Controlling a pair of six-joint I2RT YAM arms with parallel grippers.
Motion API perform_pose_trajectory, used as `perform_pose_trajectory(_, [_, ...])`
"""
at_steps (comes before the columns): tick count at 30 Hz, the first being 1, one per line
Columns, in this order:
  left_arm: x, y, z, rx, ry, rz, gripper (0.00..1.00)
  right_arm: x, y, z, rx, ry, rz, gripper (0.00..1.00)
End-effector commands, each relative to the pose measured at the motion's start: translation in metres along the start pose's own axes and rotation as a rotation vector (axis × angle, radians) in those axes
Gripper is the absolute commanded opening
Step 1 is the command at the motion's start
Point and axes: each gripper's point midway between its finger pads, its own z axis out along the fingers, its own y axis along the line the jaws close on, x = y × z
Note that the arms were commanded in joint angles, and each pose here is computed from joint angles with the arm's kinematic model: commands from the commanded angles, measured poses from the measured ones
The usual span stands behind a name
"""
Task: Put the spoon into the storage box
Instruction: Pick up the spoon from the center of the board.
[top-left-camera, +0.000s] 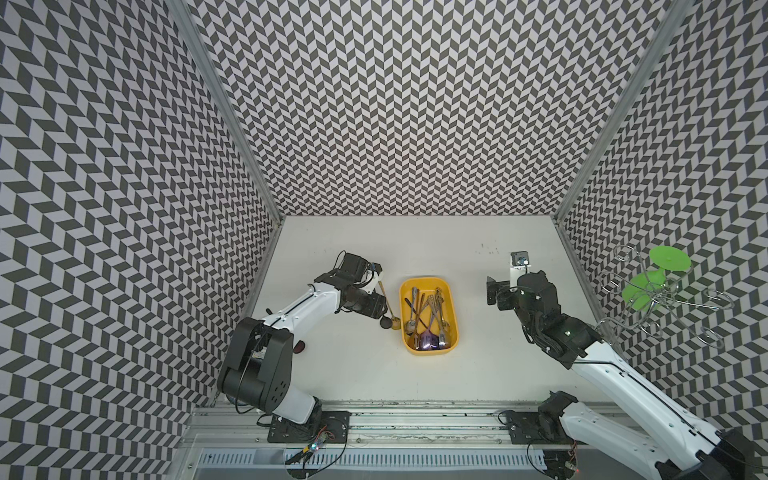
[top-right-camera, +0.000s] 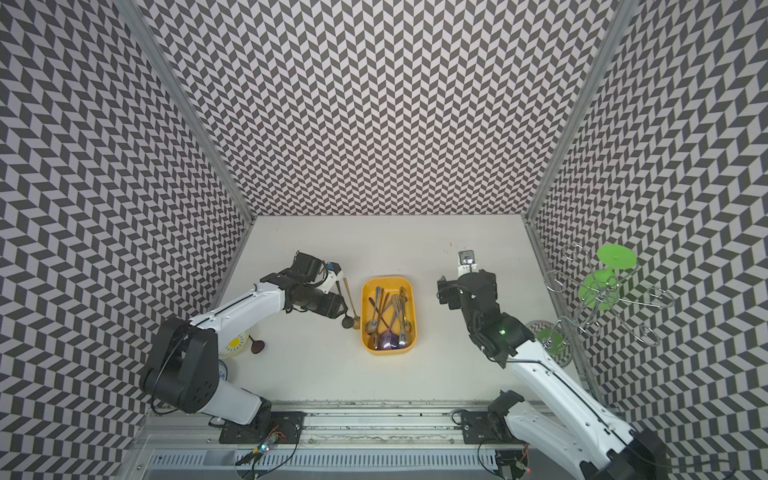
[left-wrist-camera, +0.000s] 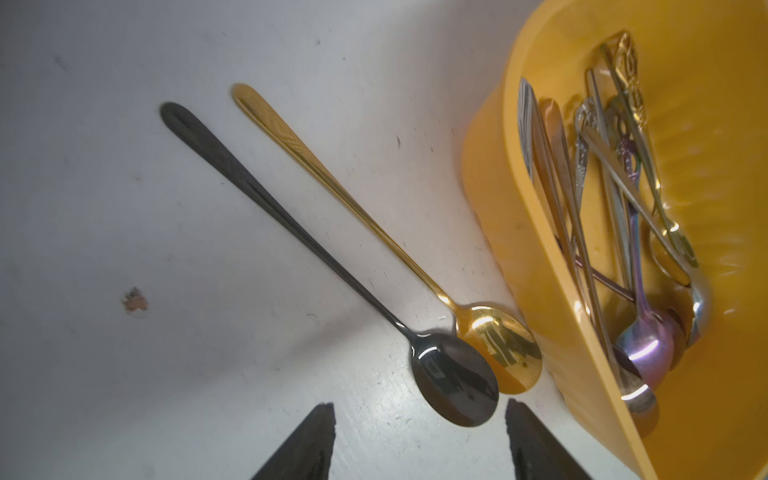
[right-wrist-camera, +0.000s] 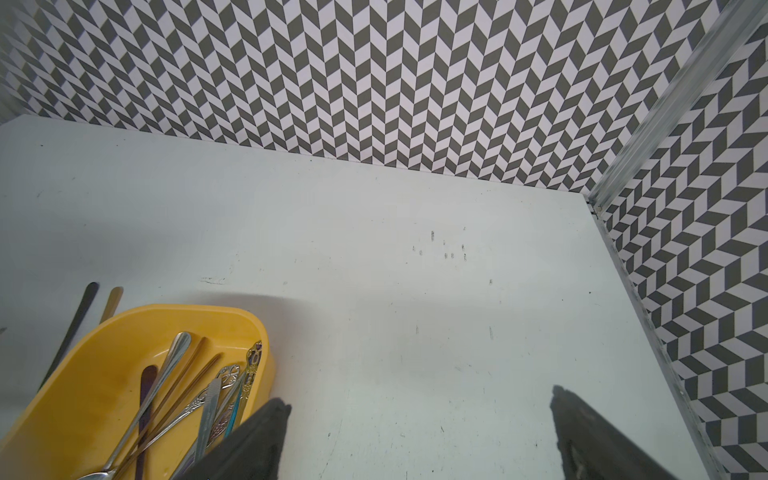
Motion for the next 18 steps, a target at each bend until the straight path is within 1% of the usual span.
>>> perform_pose_trajectory(1, [0.015,-0.003,0.008,-0.028,0.043,0.095,0.70,-0.011,-0.004,-0.003,0.014,-0.055,0.021,1.00])
perform_pose_trajectory(3, [0.026,-0.005,0.015,-0.049,0.079,0.125,0.74,-0.012,-0.006,-0.004,0.015,-0.068,0.026,1.00])
perform_pose_trajectory(5, [0.029,-0.006,0.019,-0.050,0.098,0.134,0.75,-0.010,-0.006,-0.005,0.017,-0.074,0.030,1.00])
perform_pose_trajectory(12, [0.029,-0.014,0.032,-0.063,0.139,0.165,0.76,-0.009,-0.008,-0.007,0.017,-0.086,0.035,1.00])
perform_pose_trajectory(14, [0.024,-0.014,0.035,-0.076,0.134,0.167,0.77,-0.010,-0.008,-0.008,0.016,-0.089,0.034,1.00])
perform_pose_trajectory(18, [0.026,-0.016,0.044,-0.082,0.149,0.160,0.80,-0.009,-0.009,-0.009,0.021,-0.097,0.035,1.00])
